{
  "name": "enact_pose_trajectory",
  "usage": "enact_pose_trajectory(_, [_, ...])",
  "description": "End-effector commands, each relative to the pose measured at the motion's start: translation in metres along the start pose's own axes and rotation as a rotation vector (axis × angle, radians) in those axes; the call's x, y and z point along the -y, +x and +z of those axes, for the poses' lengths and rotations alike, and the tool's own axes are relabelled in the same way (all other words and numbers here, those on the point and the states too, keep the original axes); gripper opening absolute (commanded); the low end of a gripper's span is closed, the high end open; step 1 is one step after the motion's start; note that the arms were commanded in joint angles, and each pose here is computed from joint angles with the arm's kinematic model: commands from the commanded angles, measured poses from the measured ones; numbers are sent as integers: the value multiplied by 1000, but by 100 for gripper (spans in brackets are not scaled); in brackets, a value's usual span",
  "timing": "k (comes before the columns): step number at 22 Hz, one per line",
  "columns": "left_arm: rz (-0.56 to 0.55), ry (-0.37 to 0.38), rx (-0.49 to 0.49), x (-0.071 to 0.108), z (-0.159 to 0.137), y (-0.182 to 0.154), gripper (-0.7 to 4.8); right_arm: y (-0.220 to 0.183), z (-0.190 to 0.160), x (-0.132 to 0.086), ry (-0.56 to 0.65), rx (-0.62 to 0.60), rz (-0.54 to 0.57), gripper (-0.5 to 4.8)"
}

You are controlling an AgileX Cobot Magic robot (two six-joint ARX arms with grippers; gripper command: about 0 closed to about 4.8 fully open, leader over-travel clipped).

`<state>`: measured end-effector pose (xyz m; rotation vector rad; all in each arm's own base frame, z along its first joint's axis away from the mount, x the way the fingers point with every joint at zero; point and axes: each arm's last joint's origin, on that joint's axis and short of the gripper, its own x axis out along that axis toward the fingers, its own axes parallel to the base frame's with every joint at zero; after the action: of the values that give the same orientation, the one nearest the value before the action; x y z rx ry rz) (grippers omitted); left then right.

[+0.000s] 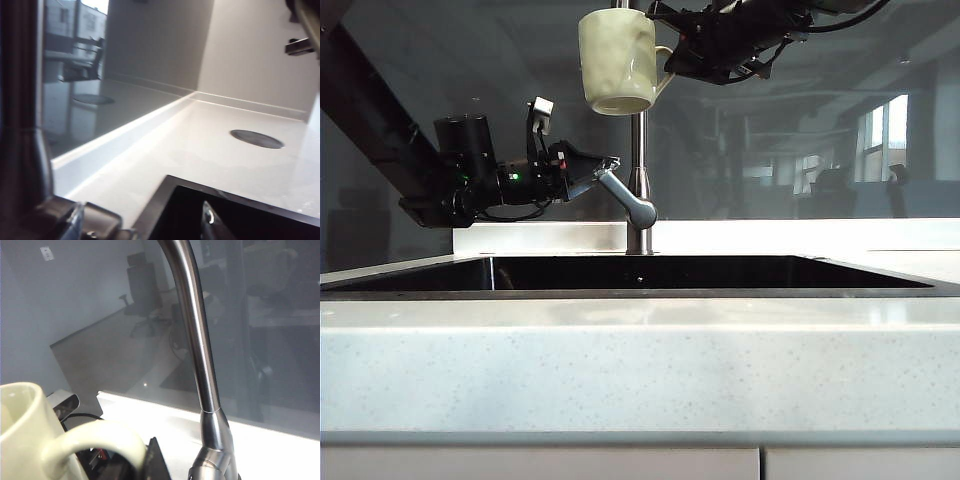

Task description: Pick up the mug next to the sink, go to the faucet to get some water, pour the water into the sink, and finally put the mug back to its place.

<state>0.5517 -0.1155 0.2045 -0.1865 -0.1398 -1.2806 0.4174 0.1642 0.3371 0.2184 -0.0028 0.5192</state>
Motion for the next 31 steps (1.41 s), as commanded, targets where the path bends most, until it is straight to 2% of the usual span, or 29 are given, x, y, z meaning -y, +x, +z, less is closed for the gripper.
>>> enact_pose_trajectory(1, [28, 79, 16, -1, 5, -2, 296, -4, 20, -3, -1, 107, 17, -5])
enact_pose_trajectory(13, [86, 87, 13, -8, 5, -11, 295, -5, 22, -1, -3, 115, 14, -5])
enact_pose_trajectory(16, [102, 121, 0, -10, 3, -11, 296, -5, 22, -1, -3, 116, 15, -5])
enact_pose_trajectory(20, [117, 125, -19, -11, 0, -11, 296, -5, 23, -1, -4, 119, 15, -5])
enact_pose_trajectory(27, [296, 131, 37, -16, 2, -12, 295, -6, 25, -2, -4, 123, 16, -5])
enact_pose_trajectory(31, [393, 221, 50, -19, 3, -13, 295, -6, 24, -2, -5, 123, 16, -5])
